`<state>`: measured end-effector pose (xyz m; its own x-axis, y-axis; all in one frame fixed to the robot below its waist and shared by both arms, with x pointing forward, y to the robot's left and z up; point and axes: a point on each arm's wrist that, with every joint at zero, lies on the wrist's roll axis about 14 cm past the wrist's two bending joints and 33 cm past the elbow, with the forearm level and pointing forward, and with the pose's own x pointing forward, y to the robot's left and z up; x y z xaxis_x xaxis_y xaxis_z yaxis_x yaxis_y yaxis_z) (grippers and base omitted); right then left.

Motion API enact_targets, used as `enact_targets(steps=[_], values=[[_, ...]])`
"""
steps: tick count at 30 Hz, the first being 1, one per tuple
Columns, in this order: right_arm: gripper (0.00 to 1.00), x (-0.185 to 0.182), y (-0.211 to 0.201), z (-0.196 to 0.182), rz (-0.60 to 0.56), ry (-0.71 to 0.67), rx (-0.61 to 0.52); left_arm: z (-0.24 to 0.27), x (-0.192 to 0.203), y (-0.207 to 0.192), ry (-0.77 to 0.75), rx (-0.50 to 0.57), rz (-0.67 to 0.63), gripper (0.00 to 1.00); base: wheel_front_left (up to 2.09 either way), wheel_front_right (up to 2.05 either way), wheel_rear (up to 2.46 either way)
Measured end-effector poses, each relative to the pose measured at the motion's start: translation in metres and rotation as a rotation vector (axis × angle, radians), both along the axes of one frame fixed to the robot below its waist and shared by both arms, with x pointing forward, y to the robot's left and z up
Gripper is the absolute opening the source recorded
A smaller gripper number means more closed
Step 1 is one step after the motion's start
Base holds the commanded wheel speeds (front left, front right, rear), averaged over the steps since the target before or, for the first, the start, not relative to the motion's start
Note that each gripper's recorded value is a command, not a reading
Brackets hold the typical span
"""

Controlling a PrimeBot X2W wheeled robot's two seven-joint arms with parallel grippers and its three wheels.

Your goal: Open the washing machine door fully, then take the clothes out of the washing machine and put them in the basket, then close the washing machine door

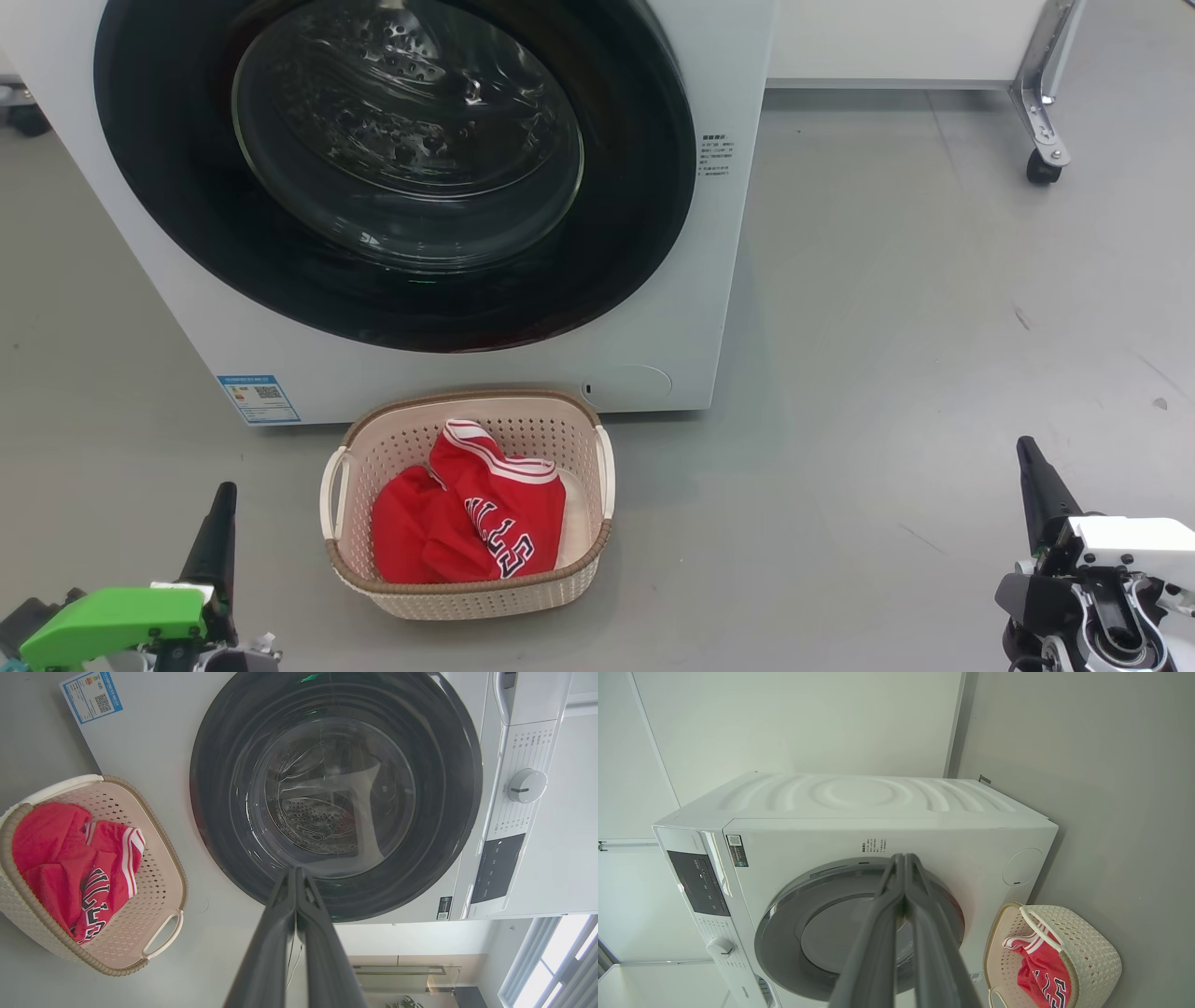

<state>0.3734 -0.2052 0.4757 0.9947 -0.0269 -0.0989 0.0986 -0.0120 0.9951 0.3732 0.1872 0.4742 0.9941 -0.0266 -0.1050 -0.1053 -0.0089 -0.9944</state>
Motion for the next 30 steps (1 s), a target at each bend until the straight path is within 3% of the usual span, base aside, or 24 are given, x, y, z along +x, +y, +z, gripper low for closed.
enact_targets(steps=[30], values=[[0.00,0.0001,-0.0001,0.0002,0.000,-0.001,0.001,-0.0003,0.0000,0.0002,0.001,-0.002,0.002,0.00,0.00,0.00,0.00]])
